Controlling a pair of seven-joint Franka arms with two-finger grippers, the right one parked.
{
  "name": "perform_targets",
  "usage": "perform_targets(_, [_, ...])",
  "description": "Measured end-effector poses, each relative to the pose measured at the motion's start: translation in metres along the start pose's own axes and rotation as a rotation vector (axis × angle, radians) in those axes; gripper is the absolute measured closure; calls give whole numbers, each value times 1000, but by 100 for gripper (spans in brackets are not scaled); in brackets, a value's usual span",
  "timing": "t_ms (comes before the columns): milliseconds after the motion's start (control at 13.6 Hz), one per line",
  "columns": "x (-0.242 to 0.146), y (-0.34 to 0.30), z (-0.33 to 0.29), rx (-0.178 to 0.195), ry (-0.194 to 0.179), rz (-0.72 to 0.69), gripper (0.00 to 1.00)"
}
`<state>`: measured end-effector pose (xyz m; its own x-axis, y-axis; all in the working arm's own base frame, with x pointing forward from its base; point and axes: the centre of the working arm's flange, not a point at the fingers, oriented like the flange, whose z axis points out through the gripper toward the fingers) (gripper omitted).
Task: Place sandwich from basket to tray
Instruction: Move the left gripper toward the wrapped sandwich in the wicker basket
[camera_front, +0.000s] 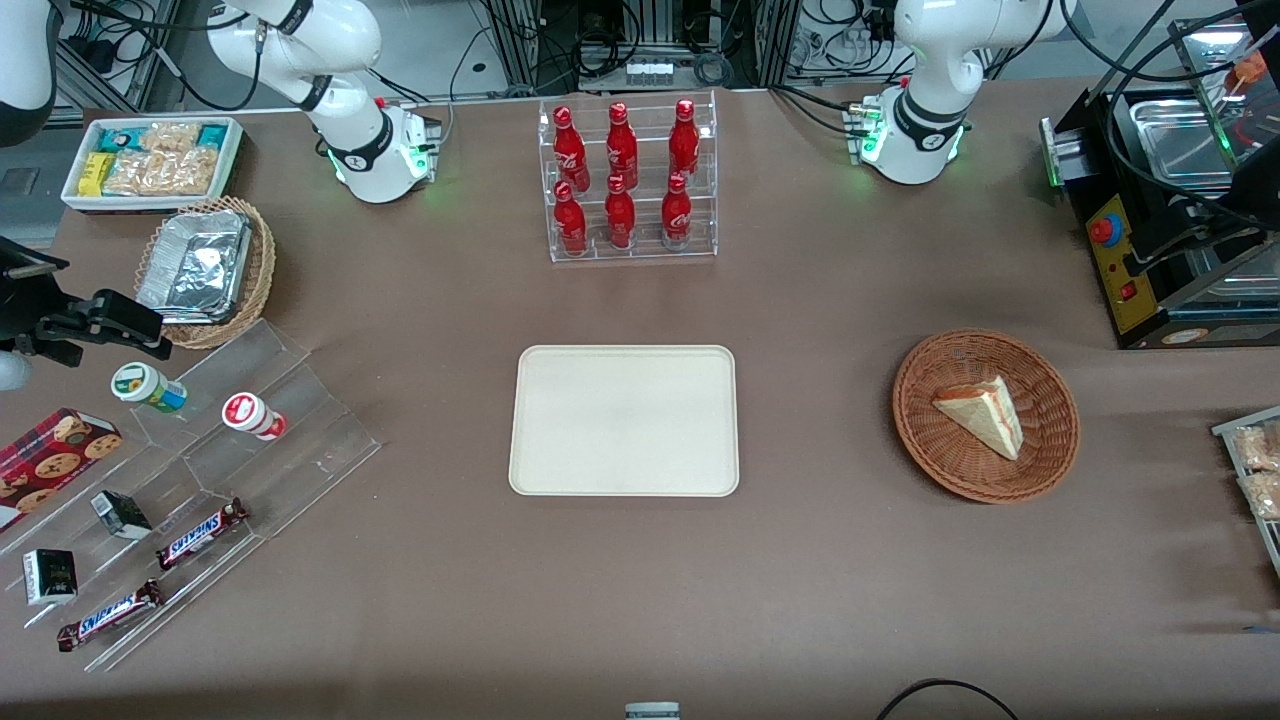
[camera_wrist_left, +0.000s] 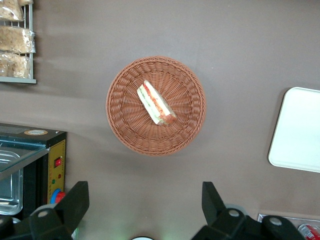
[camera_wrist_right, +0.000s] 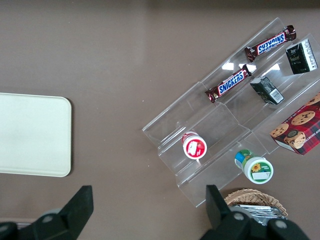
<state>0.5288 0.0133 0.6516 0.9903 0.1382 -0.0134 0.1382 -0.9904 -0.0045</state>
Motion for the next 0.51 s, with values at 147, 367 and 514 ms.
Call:
perform_targets(147, [0,0,0,0,-3,1,0])
perform_targets(367, [7,-1,17,7,-44,-15,0])
perform_targets(514, [28,-11,61,25,-110,-105,0])
